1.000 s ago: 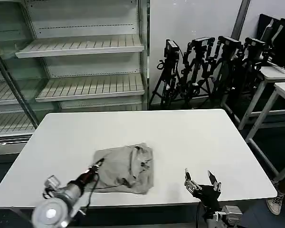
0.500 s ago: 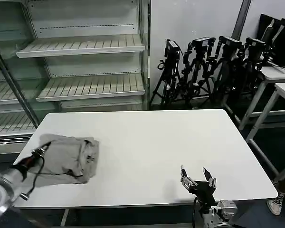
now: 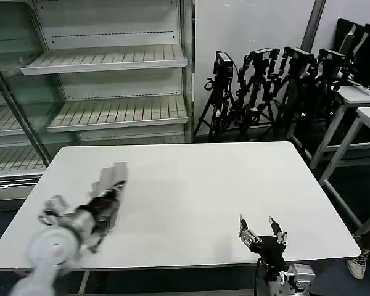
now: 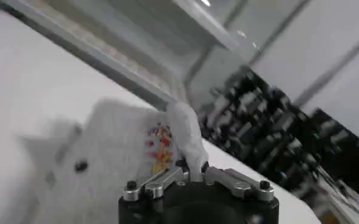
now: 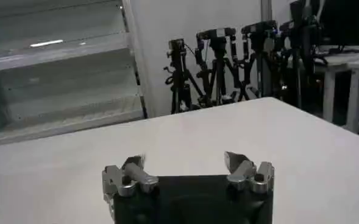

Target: Fold and organize the clothes.

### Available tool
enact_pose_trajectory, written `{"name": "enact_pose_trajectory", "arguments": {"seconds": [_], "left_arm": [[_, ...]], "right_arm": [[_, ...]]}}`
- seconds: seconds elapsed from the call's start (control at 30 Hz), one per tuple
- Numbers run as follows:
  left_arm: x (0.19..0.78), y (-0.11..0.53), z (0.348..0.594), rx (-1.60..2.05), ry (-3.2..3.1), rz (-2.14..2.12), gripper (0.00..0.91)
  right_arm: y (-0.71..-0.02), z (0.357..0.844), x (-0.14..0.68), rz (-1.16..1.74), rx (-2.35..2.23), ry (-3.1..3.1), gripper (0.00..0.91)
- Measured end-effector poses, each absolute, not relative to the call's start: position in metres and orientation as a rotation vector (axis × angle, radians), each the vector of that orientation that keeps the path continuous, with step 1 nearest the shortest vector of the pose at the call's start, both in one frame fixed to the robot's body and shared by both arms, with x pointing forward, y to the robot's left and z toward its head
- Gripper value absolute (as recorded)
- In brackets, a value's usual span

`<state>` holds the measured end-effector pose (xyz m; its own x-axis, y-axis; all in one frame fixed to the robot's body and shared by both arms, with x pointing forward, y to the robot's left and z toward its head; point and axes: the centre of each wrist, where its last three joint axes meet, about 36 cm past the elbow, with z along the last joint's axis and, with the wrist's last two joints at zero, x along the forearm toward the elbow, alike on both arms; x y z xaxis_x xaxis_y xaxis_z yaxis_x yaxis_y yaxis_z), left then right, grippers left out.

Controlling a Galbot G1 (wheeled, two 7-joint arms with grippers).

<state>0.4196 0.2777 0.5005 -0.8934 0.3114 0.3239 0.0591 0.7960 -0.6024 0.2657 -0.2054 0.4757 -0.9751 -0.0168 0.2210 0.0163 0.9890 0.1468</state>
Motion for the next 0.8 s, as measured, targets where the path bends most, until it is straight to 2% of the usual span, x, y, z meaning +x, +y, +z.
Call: {"name": "enact_pose_trajectory", "arguments": {"seconds": [0.3, 0.33, 0.37, 0.8], "left_arm": [[0.451, 0.151, 0.485, -0.486, -2.51, 0.824, 0.05], [0.453, 0.14, 0.484, -0.506, -2.505, 0.818, 0.534], [0.455, 0.128, 0.483, -0.528, -2.498, 0.806, 0.907], [0.465, 0.056, 0.479, -0.67, -2.586, 0.601, 0.907]], "right_arm": [[-0.211, 0.481, 0.259, -0.209, -0.033, -2.92, 0.907], [-0.211, 0.481, 0.259, -0.208, -0.036, -2.922, 0.907], [-0.212, 0.482, 0.259, -0.208, -0.04, -2.924, 0.907], [-0.213, 0.484, 0.257, -0.203, -0.063, -2.935, 0.907]]}}
